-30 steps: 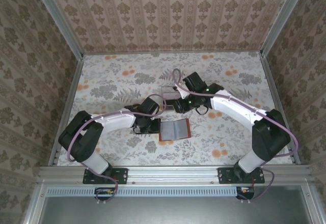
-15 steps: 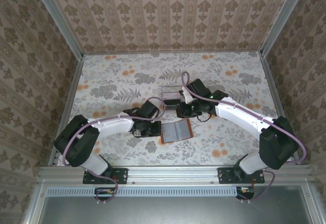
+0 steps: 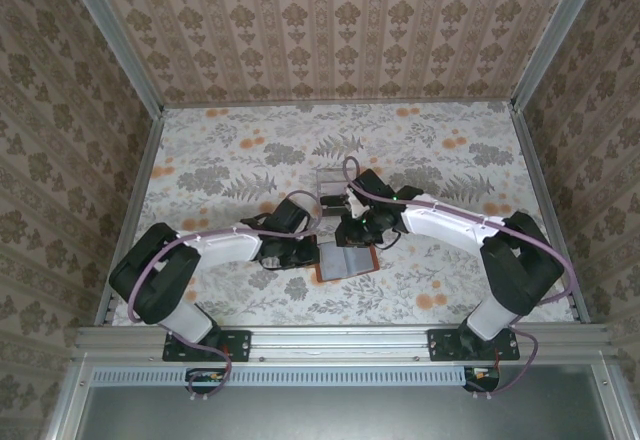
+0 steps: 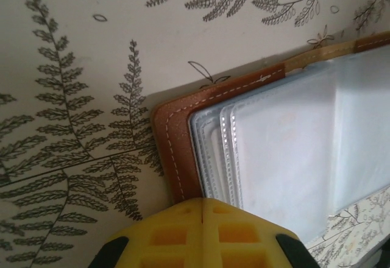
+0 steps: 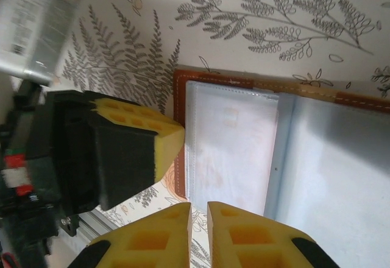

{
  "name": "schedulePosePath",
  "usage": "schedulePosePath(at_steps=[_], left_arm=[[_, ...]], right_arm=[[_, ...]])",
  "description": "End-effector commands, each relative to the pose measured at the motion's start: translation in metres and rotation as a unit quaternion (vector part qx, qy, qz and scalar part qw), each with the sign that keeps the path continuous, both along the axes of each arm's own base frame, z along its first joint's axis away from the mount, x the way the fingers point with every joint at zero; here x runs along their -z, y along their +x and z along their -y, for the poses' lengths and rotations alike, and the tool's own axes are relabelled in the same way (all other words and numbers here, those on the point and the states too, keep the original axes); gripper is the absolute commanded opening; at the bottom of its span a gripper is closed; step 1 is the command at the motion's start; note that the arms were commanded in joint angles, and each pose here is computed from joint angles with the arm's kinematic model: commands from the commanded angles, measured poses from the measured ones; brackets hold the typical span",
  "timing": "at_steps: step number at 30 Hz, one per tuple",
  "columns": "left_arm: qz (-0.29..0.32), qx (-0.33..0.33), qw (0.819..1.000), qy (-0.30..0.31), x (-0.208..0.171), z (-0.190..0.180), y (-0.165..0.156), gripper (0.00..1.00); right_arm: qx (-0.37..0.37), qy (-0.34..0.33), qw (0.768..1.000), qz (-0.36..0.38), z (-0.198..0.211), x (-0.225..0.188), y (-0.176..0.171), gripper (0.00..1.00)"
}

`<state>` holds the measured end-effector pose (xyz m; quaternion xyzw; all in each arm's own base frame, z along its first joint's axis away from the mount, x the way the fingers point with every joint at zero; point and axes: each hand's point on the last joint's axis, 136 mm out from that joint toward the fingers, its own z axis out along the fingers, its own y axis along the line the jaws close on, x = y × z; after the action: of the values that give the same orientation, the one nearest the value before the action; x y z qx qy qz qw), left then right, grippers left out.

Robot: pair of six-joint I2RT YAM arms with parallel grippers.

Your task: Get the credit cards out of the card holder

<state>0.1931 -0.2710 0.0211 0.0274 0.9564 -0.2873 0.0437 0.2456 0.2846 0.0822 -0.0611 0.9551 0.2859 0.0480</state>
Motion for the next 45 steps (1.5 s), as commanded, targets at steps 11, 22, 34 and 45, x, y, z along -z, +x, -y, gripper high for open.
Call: schedulePosePath(at_steps=[11,22,34,45], left_arm=[[-0.033,-0.007,0.999,0.009,0.024,-0.014,-0.016,0.00],[-0.039,-0.006,0.999,0.012,0.029,-0.017,-0.018,0.00],[-0.042,-0.003,0.999,0.014,0.028,-0.015,-0.017,0.00],[-0.043,0.004,0.999,0.019,0.024,-0.012,-0.015,0.00]], right_arm=[[-0.013,0.026,0.997,-0.075,-0.046,0.035,-0.014,0.16],[-0.003,-0.089,0.993,-0.076,-0.012,0.067,-0.024,0.26],[-0.014,-0.179,0.983,-0.025,0.017,0.050,-0.021,0.36],[-0.035,-0.274,0.961,0.028,0.044,0.032,-0.017,0.51]])
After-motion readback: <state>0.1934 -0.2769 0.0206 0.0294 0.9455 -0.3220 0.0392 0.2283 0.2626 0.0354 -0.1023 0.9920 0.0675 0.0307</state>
